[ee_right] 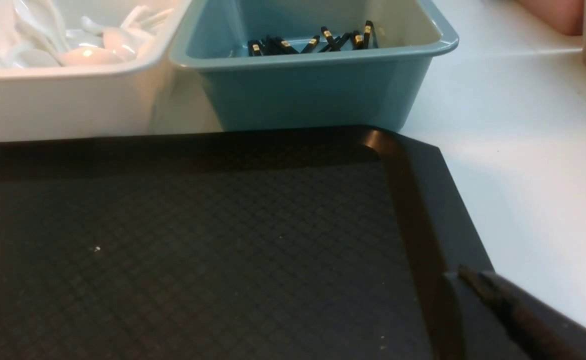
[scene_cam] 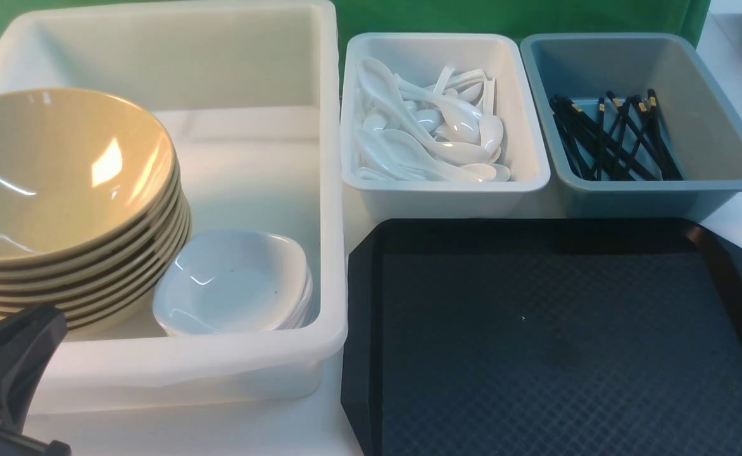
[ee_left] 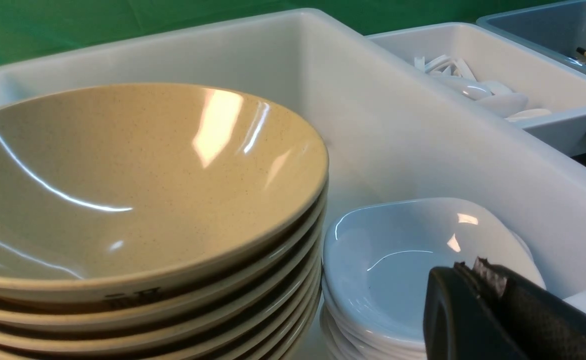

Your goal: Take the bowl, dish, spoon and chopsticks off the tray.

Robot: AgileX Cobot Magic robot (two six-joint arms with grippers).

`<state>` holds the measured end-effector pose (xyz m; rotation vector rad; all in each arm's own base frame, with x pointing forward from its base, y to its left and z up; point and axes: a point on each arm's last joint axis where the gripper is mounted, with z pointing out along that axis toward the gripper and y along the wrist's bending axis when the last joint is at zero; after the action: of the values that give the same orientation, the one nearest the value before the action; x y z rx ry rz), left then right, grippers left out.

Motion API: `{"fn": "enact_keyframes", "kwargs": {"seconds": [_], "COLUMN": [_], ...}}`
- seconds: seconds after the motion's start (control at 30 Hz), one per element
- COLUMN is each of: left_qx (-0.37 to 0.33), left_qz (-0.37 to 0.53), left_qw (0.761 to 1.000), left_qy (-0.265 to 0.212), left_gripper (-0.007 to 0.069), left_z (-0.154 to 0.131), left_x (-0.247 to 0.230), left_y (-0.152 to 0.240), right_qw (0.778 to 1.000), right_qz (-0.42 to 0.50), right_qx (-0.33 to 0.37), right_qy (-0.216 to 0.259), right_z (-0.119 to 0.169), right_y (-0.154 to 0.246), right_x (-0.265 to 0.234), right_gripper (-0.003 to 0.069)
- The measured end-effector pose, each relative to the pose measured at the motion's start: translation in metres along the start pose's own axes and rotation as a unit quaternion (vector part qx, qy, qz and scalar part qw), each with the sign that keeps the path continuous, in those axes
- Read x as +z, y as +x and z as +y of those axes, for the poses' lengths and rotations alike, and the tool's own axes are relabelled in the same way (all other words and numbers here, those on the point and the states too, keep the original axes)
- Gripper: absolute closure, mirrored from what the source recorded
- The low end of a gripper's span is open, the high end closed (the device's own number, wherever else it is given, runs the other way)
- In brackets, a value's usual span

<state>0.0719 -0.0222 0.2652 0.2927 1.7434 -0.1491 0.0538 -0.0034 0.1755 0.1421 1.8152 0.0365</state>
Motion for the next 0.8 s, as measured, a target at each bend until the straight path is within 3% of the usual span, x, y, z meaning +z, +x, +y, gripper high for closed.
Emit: {"fn": "enact_keyframes", "kwargs": {"seconds": [0.3, 0.5, 0.8], "left_qx": [0.000, 0.005, -0.057], "left_qz": [0.001, 0.009, -0.051], "left_qw": [1.000, 1.000, 0.994], "left_qy": [-0.001, -0.008, -0.076], "left_gripper": [0.0636, 0.0636, 0.0636], "left_z": [0.000, -0.001, 0.004], "left_x": [0.000, 0.000, -0.012], "left_y": [0.001, 0.029, 0.056], "right_qw": [1.000, 1.000, 1.000], "right_qz": [0.000, 0.001, 0.001], "right_qx": [0.000, 0.000, 0.000], "right_qy": [0.000, 0.000, 0.000], "right_z": [0.000, 0.000, 0.000], "right_y": [0.000, 0.000, 0.000], "right_x": [0.000, 0.000, 0.000], "right_gripper": [0.0614, 0.0614, 0.0614]}}
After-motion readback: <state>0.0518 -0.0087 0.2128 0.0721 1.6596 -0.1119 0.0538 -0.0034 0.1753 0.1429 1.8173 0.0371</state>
